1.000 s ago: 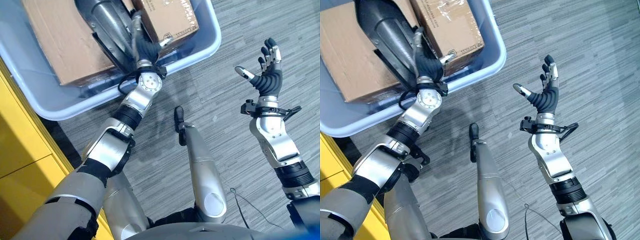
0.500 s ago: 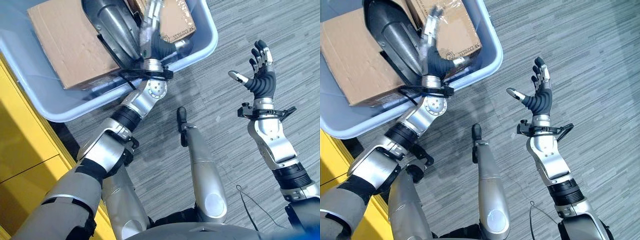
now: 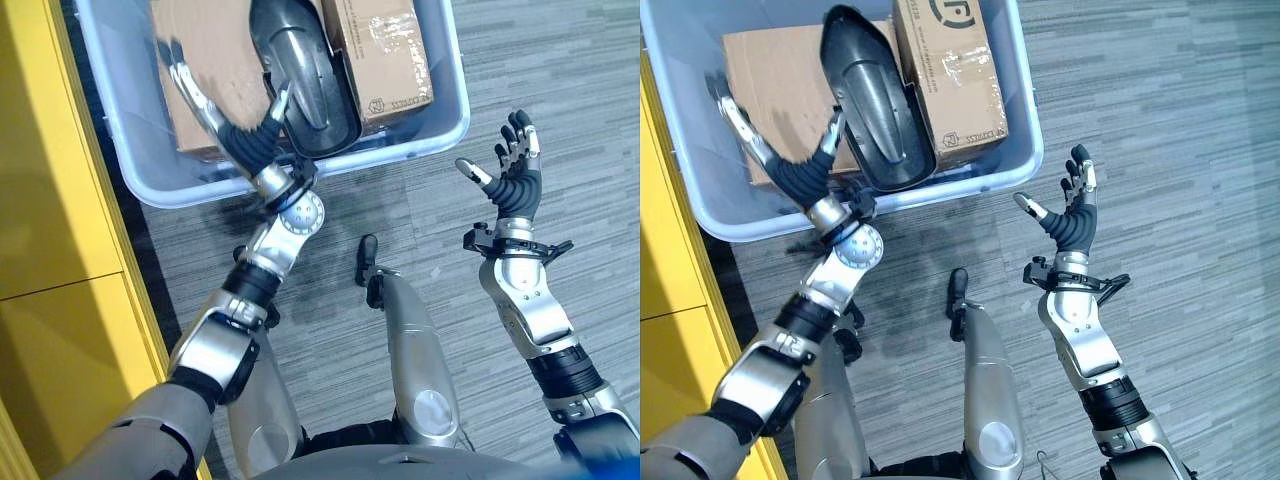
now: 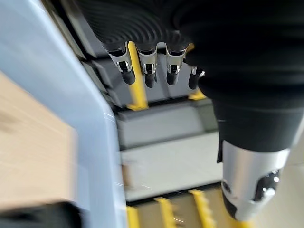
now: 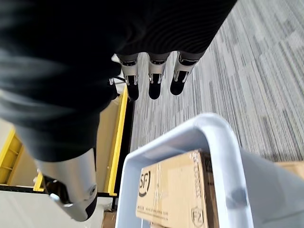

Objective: Move parts from the plastic box to the shelf.

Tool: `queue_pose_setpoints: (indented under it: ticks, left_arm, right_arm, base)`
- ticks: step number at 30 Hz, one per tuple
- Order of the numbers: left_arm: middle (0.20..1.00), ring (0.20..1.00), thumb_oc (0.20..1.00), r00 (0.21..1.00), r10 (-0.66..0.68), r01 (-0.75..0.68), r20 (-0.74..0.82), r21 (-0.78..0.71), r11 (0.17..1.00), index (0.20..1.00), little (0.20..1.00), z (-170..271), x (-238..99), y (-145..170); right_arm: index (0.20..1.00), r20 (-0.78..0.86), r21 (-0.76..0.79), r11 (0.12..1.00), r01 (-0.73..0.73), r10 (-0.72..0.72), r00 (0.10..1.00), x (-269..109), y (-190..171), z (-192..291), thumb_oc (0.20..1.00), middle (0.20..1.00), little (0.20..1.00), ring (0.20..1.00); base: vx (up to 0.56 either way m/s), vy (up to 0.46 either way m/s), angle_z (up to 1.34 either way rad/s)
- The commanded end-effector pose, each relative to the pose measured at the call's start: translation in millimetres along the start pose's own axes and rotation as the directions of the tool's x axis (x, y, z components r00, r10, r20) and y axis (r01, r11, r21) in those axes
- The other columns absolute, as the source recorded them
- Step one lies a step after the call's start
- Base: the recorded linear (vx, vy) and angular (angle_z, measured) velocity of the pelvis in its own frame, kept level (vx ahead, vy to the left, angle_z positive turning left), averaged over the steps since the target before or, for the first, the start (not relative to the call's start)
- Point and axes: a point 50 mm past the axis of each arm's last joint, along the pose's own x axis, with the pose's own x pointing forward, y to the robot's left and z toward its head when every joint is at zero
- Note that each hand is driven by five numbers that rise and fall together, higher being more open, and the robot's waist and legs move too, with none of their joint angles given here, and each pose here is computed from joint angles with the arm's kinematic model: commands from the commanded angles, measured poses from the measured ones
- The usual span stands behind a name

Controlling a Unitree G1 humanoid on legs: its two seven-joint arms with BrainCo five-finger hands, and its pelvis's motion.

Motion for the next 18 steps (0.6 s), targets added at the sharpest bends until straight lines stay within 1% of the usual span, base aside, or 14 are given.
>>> queue_pose_setpoints:
  ticks: [1,2,3,4,5,7,9,11,13,14,15,16,18]
  left_arm:
    - [1.000,1.000,1.000,0.999,-0.033,0.038,0.043,-0.105,0.994,1.000,1.000,21.5,17.4,-16.4]
    - [1.000,1.000,1.000,0.997,-0.072,0.071,-0.003,-0.112,0.991,1.000,1.000,18.6,15.2,-18.2]
    - [1.000,1.000,1.000,0.988,-0.142,0.134,-0.062,-0.120,0.984,1.000,1.000,14.5,13.6,-21.8]
    - [1.000,1.000,1.000,0.968,-0.212,0.189,-0.135,-0.165,0.968,1.000,1.000,10.2,8.9,-26.2]
    - [1.000,1.000,1.000,0.949,-0.255,0.217,-0.184,-0.204,0.955,1.000,1.000,7.7,3.7,-29.7]
    - [1.000,1.000,1.000,0.927,-0.302,0.260,-0.224,-0.200,0.945,1.000,1.000,4.6,-5.6,-33.0]
    - [1.000,1.000,1.000,0.914,-0.264,0.198,-0.308,-0.229,0.953,1.000,1.000,2.0,-8.6,-32.0]
    - [1.000,1.000,1.000,0.854,-0.259,0.160,-0.452,-0.245,0.956,1.000,1.000,-9.8,-12.1,-30.4]
    - [1.000,1.000,1.000,0.841,-0.237,0.181,-0.486,-0.160,0.970,1.000,1.000,-18.2,-16.1,-29.0]
    - [1.000,1.000,1.000,0.844,-0.242,0.198,-0.479,-0.142,0.970,1.000,1.000,-19.7,-14.5,-30.1]
    - [1.000,1.000,1.000,0.844,-0.242,0.197,-0.478,-0.142,0.970,1.000,1.000,-19.7,-14.1,-30.4]
    - [1.000,1.000,1.000,0.821,-0.271,0.234,-0.502,-0.137,0.963,1.000,1.000,-22.6,-9.6,-33.6]
    - [1.000,1.000,1.000,0.820,-0.257,0.221,-0.511,-0.132,0.966,1.000,1.000,-22.6,-4.6,-35.9]
  right_arm:
    - [1.000,0.115,0.004,1.000,0.005,-0.006,0.993,6.1,-1.3,21.9,1.000,1.000,1.000,1.000]
    - [1.000,0.119,-0.004,1.000,0.006,-0.005,0.993,7.6,-1.4,22.5,1.000,1.000,1.000,1.000]
    - [1.000,0.121,-0.012,1.000,0.008,-0.006,0.993,9.2,-0.6,22.9,1.000,1.000,1.000,1.000]
    - [1.000,0.118,-0.019,1.000,0.012,-0.010,0.993,10.4,-0.5,22.8,1.000,1.000,1.000,1.000]
    - [1.000,0.110,-0.024,1.000,0.016,-0.013,0.994,12.2,-1.1,23.0,1.000,1.000,1.000,1.000]
    - [1.000,0.092,-0.037,0.999,0.015,-0.012,0.996,14.7,-1.2,22.1,1.000,1.000,1.000,1.000]
    - [1.000,0.090,-0.061,0.998,0.008,-0.003,0.996,17.2,-1.0,22.7,1.000,1.000,1.000,1.000]
    - [1.000,0.086,-0.084,0.996,0.013,-0.006,0.996,20.4,-0.4,22.4,1.000,1.000,1.000,1.000]
    - [1.000,0.073,-0.081,0.997,0.014,-0.008,0.997,22.6,-0.1,21.9,1.000,1.000,1.000,1.000]
    - [1.000,0.073,-0.078,0.997,0.011,-0.005,0.997,24.1,-1.0,22.6,1.000,1.000,1.000,1.000]
    - [1.000,0.074,-0.077,0.997,0.011,-0.005,0.997,24.3,-0.9,22.7,1.000,1.000,1.000,1.000]
    - [1.000,0.079,-0.076,0.997,-0.003,0.009,0.997,26.4,1.0,25.6,1.000,1.000,1.000,1.000]
    - [1.000,0.077,-0.079,0.997,-0.017,0.023,0.997,28.4,2.5,27.6,1.000,1.000,1.000,1.000]
  base:
    - [-0.01,-0.026,0.10]
    - [-0.01,-0.013,0.12]
    - [0.00,-0.015,0.08]
    - [0.02,-0.025,0.05]
    - [0.04,-0.027,0.03]
    - [0.05,-0.002,0.03]
    - [0.03,0.040,-0.01]
    - [0.02,0.035,-0.05]
    - [0.03,-0.010,-0.09]
    - [0.02,-0.027,-0.10]
    - [0.03,-0.046,-0.09]
    - [0.03,-0.028,-0.04]
    - [0.04,-0.003,-0.04]
